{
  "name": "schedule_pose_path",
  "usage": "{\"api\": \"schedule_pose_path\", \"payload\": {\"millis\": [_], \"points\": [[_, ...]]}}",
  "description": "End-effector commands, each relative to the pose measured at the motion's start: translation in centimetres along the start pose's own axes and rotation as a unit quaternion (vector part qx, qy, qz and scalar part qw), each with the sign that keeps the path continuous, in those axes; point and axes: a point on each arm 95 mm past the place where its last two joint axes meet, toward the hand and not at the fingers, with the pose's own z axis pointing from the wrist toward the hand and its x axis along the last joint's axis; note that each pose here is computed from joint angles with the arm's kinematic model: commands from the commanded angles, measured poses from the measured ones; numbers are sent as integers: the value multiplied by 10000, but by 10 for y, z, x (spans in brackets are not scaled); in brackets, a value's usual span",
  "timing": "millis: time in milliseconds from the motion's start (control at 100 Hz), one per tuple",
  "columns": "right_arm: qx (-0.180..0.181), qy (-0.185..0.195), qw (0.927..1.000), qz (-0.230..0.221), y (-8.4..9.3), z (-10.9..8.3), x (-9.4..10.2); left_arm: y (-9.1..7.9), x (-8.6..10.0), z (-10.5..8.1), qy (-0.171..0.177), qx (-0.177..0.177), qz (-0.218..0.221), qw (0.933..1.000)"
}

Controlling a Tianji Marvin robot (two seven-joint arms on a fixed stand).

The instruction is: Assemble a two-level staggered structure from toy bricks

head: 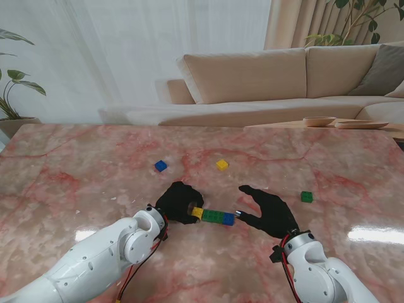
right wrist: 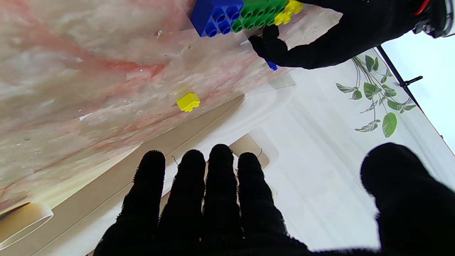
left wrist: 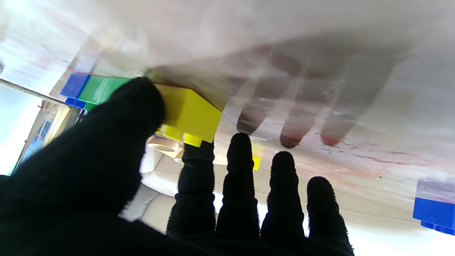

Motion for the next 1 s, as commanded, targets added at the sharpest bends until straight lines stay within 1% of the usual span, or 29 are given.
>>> {"api": "schedule_pose_path", "payload": {"millis": [0, 990], "points": [[106, -41, 9999, 40, -6, -2, -2, 8, -1, -4, -19, -97, -2, 10000], [167, -42, 9998, 67, -6, -2, -2, 8, 1, -1, 6, -97, -39, 9999]]}}
